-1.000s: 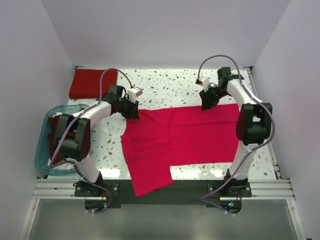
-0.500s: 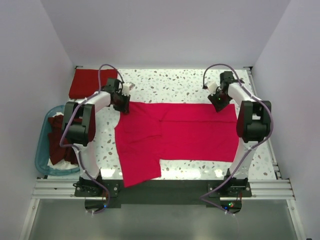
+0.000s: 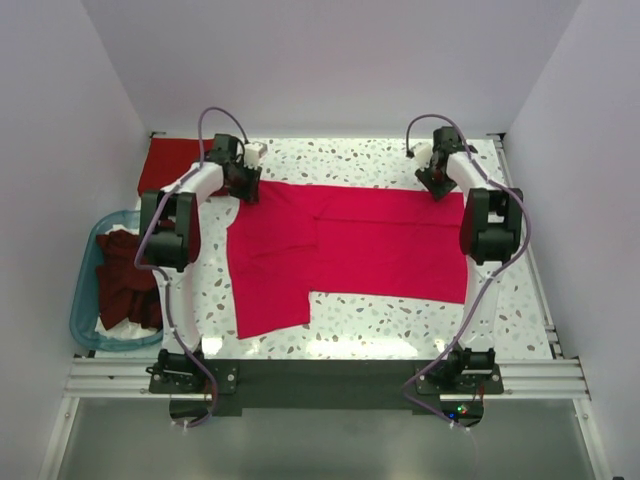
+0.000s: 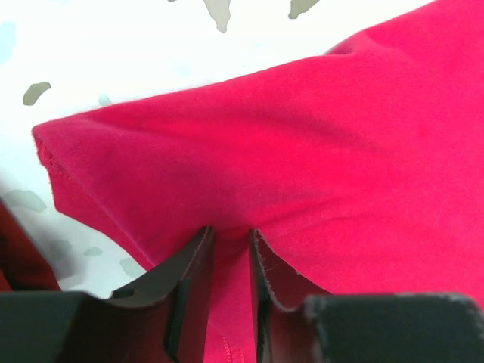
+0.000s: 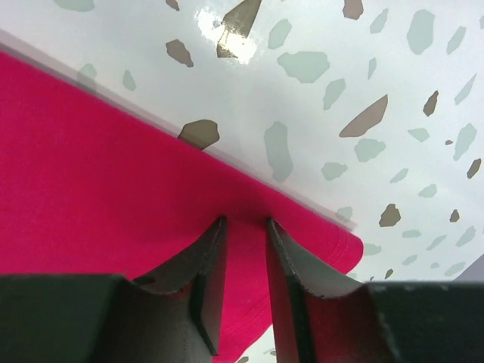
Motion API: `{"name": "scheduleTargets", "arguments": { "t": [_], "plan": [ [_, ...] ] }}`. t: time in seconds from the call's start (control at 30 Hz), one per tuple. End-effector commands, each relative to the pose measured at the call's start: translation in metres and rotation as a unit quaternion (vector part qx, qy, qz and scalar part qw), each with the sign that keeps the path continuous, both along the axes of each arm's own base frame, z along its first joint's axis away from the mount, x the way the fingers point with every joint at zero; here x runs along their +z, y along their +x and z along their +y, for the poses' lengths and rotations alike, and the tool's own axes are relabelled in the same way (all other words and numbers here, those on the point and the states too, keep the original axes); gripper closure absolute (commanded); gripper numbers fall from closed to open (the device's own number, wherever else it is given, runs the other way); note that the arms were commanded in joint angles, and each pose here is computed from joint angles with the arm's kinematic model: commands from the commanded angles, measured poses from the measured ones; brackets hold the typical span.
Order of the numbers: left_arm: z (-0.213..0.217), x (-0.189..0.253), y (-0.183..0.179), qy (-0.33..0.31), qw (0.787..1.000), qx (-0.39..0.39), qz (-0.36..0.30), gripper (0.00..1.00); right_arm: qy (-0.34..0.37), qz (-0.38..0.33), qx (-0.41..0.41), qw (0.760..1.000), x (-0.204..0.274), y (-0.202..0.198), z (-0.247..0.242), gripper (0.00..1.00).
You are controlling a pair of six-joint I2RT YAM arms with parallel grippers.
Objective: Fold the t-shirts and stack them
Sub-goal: Fold the tshirt
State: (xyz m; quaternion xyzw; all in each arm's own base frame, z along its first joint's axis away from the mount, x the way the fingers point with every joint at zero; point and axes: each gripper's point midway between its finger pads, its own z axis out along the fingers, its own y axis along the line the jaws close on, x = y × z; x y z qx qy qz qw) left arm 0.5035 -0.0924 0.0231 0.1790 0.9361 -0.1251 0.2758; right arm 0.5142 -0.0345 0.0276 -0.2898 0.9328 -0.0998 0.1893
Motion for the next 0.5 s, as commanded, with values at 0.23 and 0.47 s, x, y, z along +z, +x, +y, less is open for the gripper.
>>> {"name": "scheduleTargets", "arguments": {
  "t": [0.23, 0.47],
  "plan": [
    [-0.014, 0.161, 0.003, -0.043, 0.972, -0.104, -0.207, 0.39, 0.095, -0.123, 0.038, 0.987, 0.129, -0.008, 0.034, 0.39],
    [-0.012, 0.248, -0.052, -0.064, 0.944, -0.137, -0.294, 0.00, 0.132, -0.226, 0.110, 0.959, 0.250, -0.070, 0.058, 0.06]
  ]
}}
